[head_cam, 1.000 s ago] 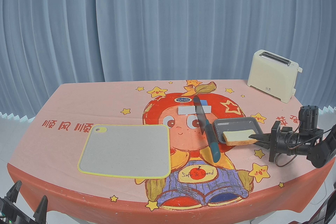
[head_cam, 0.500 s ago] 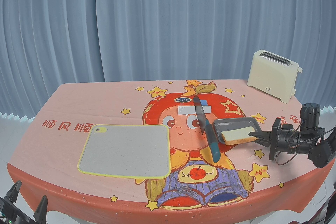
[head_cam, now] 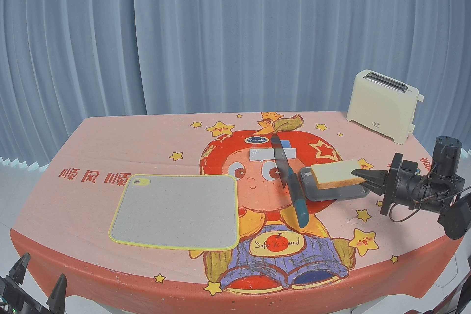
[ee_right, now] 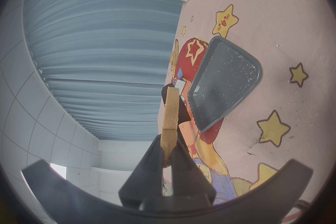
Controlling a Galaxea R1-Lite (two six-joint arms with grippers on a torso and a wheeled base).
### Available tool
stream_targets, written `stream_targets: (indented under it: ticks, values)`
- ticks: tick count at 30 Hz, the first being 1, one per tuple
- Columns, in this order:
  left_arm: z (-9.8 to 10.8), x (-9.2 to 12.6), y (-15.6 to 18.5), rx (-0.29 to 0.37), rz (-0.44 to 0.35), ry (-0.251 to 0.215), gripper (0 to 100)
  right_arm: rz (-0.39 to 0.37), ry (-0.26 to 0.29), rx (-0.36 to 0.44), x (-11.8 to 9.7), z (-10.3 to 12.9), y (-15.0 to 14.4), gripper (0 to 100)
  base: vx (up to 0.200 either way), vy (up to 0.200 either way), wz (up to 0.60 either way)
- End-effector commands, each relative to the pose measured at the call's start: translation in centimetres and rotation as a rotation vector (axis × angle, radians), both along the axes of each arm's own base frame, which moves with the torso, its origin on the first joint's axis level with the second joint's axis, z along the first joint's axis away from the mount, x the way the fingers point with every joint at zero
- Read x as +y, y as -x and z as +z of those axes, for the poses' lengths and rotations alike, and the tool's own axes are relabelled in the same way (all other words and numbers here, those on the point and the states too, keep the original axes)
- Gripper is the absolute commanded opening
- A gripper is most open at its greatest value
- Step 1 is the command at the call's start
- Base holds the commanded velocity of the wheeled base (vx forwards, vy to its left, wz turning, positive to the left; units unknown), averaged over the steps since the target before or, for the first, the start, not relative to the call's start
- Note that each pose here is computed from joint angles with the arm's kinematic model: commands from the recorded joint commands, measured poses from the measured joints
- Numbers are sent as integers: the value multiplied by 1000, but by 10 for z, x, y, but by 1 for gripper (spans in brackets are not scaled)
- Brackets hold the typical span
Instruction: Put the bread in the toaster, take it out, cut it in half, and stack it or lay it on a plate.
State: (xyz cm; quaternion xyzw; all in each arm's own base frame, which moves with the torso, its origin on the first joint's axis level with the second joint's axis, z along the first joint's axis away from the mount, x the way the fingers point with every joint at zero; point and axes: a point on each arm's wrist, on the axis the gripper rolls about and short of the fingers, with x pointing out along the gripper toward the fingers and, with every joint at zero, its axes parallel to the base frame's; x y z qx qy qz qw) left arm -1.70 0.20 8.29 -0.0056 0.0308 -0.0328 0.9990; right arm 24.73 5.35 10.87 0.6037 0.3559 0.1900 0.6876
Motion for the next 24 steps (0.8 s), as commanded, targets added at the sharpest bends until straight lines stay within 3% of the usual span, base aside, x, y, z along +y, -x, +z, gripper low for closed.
stream_targets:
  ticks: [1,14,23,24]
  values:
    - [-5,0,-1,18,0,-1,100,0,-2,-21,0,5,3,0,0,0,0]
    - [-5,0,-1,18,0,-1,100,5,8,-45,0,9,10,0,0,0,0]
    - [-5,0,-1,18,0,-1,100,-50,100,-123,9,13,14,0,0,0,0]
    - [-5,0,-1,18,0,-1,100,-58,128,-139,12,12,14,0,0,0,0]
